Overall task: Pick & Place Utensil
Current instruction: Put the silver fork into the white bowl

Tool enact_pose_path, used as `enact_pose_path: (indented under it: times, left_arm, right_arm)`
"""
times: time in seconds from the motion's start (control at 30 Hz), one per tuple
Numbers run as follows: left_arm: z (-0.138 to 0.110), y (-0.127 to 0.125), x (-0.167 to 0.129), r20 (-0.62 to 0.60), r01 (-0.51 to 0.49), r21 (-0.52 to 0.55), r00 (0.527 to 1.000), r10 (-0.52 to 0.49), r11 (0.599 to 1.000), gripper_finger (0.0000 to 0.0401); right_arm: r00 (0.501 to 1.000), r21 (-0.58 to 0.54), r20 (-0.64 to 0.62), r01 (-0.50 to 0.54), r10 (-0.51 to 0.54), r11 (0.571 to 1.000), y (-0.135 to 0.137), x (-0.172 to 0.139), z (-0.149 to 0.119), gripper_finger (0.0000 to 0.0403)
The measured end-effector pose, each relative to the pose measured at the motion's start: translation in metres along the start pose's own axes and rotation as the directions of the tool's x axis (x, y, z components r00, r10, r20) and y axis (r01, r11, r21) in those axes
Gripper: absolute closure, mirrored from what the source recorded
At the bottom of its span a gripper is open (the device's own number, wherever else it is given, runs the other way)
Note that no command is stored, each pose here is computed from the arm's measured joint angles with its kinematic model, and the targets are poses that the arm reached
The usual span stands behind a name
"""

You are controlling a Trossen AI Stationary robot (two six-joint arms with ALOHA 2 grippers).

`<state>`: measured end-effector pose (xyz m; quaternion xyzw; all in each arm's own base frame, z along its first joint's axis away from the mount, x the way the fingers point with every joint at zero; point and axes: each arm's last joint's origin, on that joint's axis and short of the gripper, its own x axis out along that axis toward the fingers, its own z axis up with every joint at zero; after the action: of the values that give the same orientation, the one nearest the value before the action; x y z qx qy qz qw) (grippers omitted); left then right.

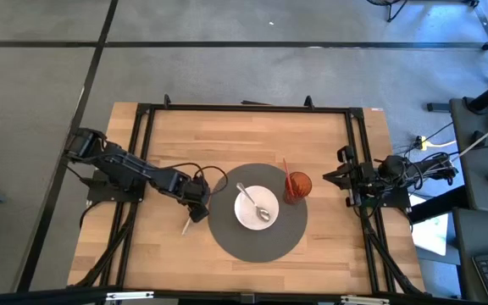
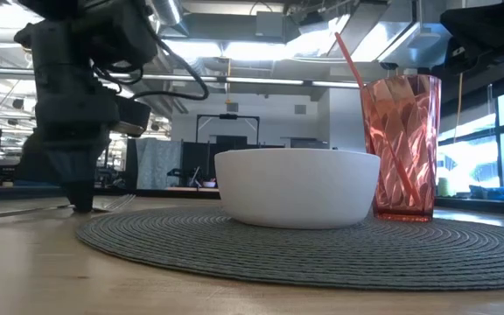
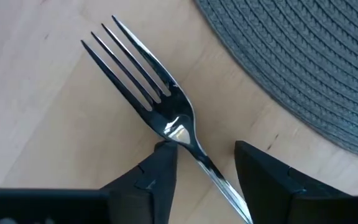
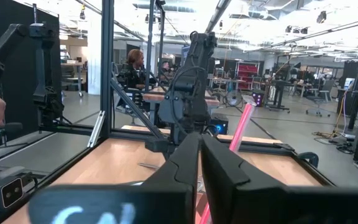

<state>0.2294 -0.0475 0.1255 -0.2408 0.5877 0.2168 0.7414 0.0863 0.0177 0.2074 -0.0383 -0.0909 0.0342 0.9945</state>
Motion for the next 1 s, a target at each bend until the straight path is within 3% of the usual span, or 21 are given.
enact_pose_path:
  times: [0.13,0.4,0.57,0.73,0.83,0.9,1.0]
  left_arm:
    - [-0.001,0.004,-0.002,-0.016,-0.028,0.013,0.999,0.028,1.000,0.0278]
    - [-0.001,0.011,-0.003,-0.030,-0.066,0.085,0.997,0.069,0.994,0.0385]
    - [0.000,0.011,-0.005,-0.013,-0.099,0.133,0.995,0.101,0.986,0.0390]
    - [0.009,0.003,-0.025,0.057,-0.270,0.234,0.963,0.264,0.934,0.0394]
    - [0.020,-0.016,-0.048,0.150,-0.301,0.269,0.951,0.269,0.915,0.0395]
    - [0.021,-0.023,-0.060,0.186,-0.350,0.320,0.935,0.303,0.880,0.0395]
    - [0.029,-0.042,-0.079,0.296,-0.351,0.401,0.924,0.243,0.846,0.0396]
  right_arm:
    - [1.000,0.000,0.000,0.000,0.000,1.000,0.000,0.000,0.000,0.0382]
    - [1.000,0.001,0.000,0.000,0.000,1.000,0.000,0.000,0.000,0.0382]
    - [1.000,0.000,0.000,0.000,0.000,1.000,0.000,0.000,0.000,0.0382]
    - [1.000,0.001,0.000,0.000,0.000,1.000,0.000,0.000,0.000,0.0382]
    - [1.000,0.001,0.000,0.000,0.000,1.000,0.000,0.000,0.000,0.0382]
    - [1.000,0.001,0.000,0.000,0.000,1.000,0.000,0.000,0.000,0.0382]
    - [1.000,0.001,0.000,0.000,0.000,1.000,0.000,0.000,0.000,0.0382]
